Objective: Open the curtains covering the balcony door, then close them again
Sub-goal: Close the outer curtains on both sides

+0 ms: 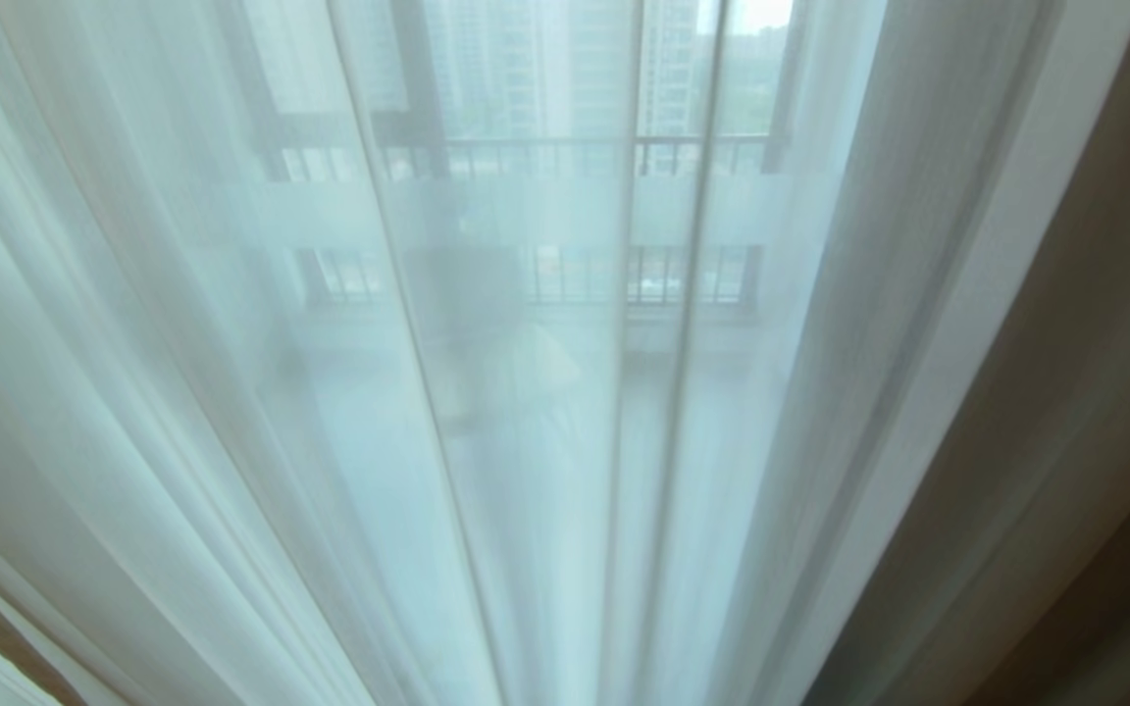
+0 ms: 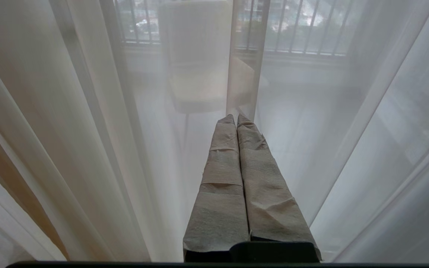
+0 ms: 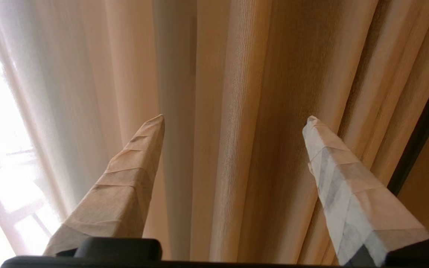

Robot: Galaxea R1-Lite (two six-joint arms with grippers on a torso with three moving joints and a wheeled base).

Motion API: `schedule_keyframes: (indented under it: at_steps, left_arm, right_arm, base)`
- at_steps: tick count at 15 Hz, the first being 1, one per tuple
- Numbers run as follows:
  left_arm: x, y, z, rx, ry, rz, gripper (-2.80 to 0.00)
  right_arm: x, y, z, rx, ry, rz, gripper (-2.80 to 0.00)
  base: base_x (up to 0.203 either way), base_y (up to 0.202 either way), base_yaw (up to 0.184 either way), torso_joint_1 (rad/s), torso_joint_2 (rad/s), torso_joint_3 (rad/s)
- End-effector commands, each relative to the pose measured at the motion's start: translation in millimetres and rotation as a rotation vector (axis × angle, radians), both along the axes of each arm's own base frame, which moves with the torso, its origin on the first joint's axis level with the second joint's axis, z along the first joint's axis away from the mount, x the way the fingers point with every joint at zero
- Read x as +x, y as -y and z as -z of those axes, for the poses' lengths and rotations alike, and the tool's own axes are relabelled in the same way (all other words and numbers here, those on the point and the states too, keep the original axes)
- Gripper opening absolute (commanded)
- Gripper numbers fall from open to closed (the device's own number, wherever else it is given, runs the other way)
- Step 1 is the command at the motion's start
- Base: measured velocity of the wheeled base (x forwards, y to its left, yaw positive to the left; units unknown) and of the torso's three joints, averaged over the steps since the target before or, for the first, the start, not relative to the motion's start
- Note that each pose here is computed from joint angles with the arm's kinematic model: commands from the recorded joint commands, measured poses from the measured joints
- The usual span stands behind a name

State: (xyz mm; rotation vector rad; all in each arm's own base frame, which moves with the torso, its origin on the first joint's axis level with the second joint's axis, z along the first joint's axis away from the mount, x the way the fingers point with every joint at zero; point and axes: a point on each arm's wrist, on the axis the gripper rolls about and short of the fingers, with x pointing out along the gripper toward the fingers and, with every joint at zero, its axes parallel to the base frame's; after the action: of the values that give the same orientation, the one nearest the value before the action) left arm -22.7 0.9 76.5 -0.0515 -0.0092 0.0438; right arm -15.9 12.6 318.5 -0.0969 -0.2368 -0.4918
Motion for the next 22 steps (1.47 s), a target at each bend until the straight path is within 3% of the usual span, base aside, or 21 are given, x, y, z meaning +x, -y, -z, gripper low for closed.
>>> schedule_keyframes:
  at_steps: [1, 5, 11, 22]
  left_arm:
    - [-0.1, 0.0, -0.1, -0.001, 0.001, -0.001, -2.8]
    - [-0.1, 0.0, -0.2, -0.001, 0.001, -0.001, -2.8]
    - [0.0, 0.0, -0.1, -0.001, 0.001, -0.002, -2.8]
    - [-0.1, 0.0, -0.2, -0.001, 0.001, -0.002, -2.8]
  right_arm:
    - [3.0, 1.4, 2.6, -0.008, 0.015, 0.026, 0.0]
    - [4.6, 2.3, -0.9, -0.033, 0.071, 0.035, 0.0]
    - [12.5, 7.8, -4.1, -0.021, 0.06, 0.046, 0.0]
    - [115.8, 89.9, -50.7, 0.017, 0.104, 0.068, 0.0]
  base:
    - [0.0, 0.0, 0.0, 0.0, 0.0, 0.0]
    - [0.0, 0.0, 0.0, 0.0, 0.0, 0.0]
    - [0.0, 0.0, 0.0, 0.0, 0.0, 0.0]
    - [0.0, 0.0, 0.0, 0.0, 0.0, 0.0]
